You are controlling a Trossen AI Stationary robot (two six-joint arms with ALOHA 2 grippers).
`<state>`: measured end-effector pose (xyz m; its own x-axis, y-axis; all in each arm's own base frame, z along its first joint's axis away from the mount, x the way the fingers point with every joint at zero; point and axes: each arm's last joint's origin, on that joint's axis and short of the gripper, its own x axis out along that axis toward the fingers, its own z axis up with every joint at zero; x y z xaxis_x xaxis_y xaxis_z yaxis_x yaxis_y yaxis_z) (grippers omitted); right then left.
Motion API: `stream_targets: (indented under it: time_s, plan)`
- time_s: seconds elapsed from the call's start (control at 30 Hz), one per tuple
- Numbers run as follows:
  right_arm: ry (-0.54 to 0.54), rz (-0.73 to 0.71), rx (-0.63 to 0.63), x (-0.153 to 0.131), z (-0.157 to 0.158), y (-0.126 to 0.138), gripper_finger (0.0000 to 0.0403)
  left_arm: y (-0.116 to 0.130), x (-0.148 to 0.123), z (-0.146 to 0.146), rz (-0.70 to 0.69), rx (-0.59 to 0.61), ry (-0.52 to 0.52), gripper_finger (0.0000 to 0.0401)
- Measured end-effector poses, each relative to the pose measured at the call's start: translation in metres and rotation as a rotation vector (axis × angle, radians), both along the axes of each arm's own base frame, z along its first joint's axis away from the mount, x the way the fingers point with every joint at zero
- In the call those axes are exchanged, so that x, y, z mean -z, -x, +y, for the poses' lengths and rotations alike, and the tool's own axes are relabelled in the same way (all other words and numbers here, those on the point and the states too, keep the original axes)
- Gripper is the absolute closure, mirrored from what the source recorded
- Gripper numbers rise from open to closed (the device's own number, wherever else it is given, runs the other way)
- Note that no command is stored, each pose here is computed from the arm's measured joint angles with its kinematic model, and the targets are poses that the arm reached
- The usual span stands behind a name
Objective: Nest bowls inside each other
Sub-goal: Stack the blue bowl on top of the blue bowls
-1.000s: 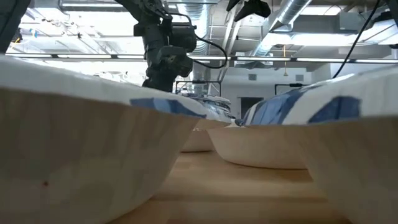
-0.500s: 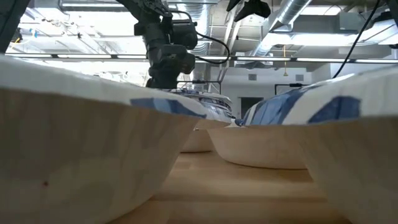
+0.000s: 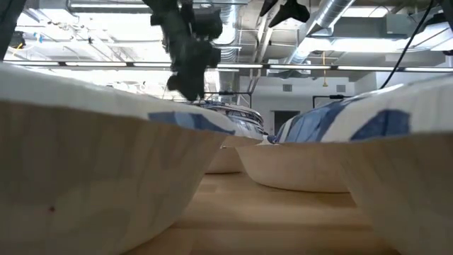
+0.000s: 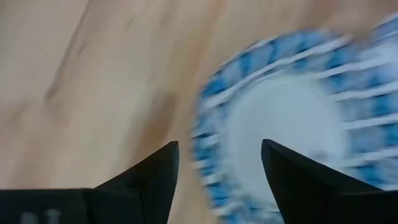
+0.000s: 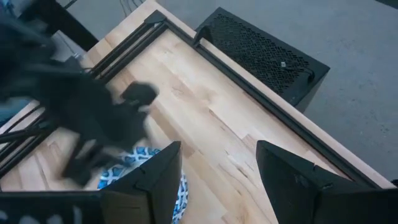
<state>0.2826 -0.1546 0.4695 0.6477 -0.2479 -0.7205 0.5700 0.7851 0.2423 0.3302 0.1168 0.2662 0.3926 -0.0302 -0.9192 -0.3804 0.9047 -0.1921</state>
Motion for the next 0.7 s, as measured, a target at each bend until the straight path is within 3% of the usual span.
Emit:
stream_targets:
  time_s: [0.17,0.37,0.43,0.57,0.7]
  plan:
    - [0.0,-0.001,0.03,0.0,-0.009,0.005,0.0173,-0.003,-0.033,-0.035,-0.136,0.099,0.048,0.0206]
    - [0.01,-0.023,0.067,-0.002,-0.02,0.01,0.0173,-0.01,-0.023,-0.075,-0.017,0.19,-0.13,0.029]
    - [0.015,-0.031,0.077,-0.002,-0.023,0.011,0.0173,-0.01,-0.021,-0.084,0.003,0.209,-0.148,0.0322]
    - [0.011,-0.039,0.092,-0.003,-0.026,0.013,0.0173,-0.012,-0.024,-0.093,-0.029,0.25,-0.101,0.0386]
    - [0.006,-0.039,0.092,-0.003,-0.027,0.014,0.0173,-0.012,-0.014,-0.101,-0.036,0.253,-0.041,0.0393]
